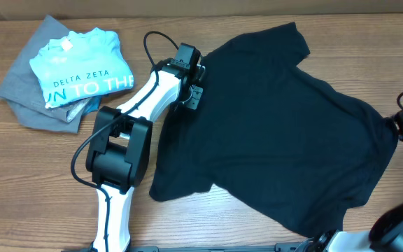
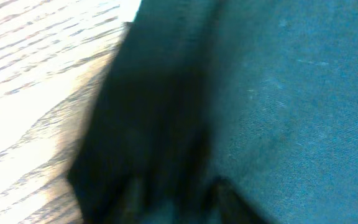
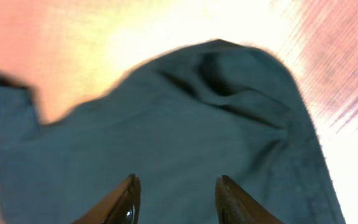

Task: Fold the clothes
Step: 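Stretch the shirt flat between both grippers, pulling apart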

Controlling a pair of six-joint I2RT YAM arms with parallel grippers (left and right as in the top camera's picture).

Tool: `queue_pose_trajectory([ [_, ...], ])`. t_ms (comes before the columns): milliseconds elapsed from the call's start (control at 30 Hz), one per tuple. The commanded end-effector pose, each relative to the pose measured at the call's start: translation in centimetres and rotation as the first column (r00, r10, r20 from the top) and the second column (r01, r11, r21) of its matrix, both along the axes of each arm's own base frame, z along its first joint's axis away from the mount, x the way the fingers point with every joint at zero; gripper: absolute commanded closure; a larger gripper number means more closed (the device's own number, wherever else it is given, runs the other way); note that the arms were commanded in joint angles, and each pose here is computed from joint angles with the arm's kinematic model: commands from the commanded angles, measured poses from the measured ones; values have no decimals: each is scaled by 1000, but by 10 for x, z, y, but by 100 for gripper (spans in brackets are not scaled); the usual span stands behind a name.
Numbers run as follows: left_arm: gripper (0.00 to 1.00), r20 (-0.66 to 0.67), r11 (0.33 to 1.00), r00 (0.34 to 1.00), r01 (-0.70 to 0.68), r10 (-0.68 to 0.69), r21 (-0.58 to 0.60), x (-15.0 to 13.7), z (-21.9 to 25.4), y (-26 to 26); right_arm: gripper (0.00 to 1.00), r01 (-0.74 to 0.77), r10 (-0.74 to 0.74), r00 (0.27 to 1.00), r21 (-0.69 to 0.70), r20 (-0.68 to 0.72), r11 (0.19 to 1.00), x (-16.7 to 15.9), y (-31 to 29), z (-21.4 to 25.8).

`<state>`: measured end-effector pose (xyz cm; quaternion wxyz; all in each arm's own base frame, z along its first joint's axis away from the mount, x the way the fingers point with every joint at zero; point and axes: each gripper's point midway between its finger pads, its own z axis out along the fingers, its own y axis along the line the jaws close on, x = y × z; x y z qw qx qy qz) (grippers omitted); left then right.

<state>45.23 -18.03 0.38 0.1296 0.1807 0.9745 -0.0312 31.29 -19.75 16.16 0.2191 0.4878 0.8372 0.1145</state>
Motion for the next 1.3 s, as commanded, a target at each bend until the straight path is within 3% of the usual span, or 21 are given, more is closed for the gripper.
queue_pose_trajectory([
  [0, 96, -54, 978, 982, -176, 183, 109, -6, -23, 35, 55, -53, 53, 994, 2, 99, 999, 7, 15, 30],
  [233, 96, -112, 817, 812, -555, 573, 160, -17, -15, 117, 55, -124, 123, 990, 6, 70, 992, 16, 39, 21],
  [467, 94, -72, 745, 742, -665, 667, 52, -4, 31, 155, 50, -240, 231, 967, -81, -106, 967, 33, 64, -18],
  [567, 87, -21, 744, 744, -668, 668, -4, 3, 60, 156, 53, -290, 280, 951, -69, -129, 954, 48, 76, -38],
  [667, 67, 18, 747, 747, -664, 665, -46, 6, 83, 154, 56, -375, 364, 923, -91, -123, 922, 72, 84, -59],
  [800, 53, 28, 759, 759, -647, 650, -72, 4, 98, 150, 51, -429, 416, 901, -100, -124, 898, 94, 93, -86],
  [933, 52, -6, 785, 788, -615, 616, -79, -1, 97, 143, 43, -443, 434, 895, -82, -108, 893, 108, 101, -105],
  [1167, 51, -11, 801, 804, -594, 595, -73, -3, 96, 138, 41, -412, 412, 911, -2, -28, 911, 129, 114, -127],
  [1233, 51, -11, 806, 809, -587, 588, -72, -3, 96, 134, 46, -388, 388, 921, 14, -29, 922, 133, 115, -136],
  [1267, 51, -12, 807, 810, -586, 586, -72, -4, 96, 133, 58, -377, 378, 926, 20, -29, 926, 134, 115, -140],
])
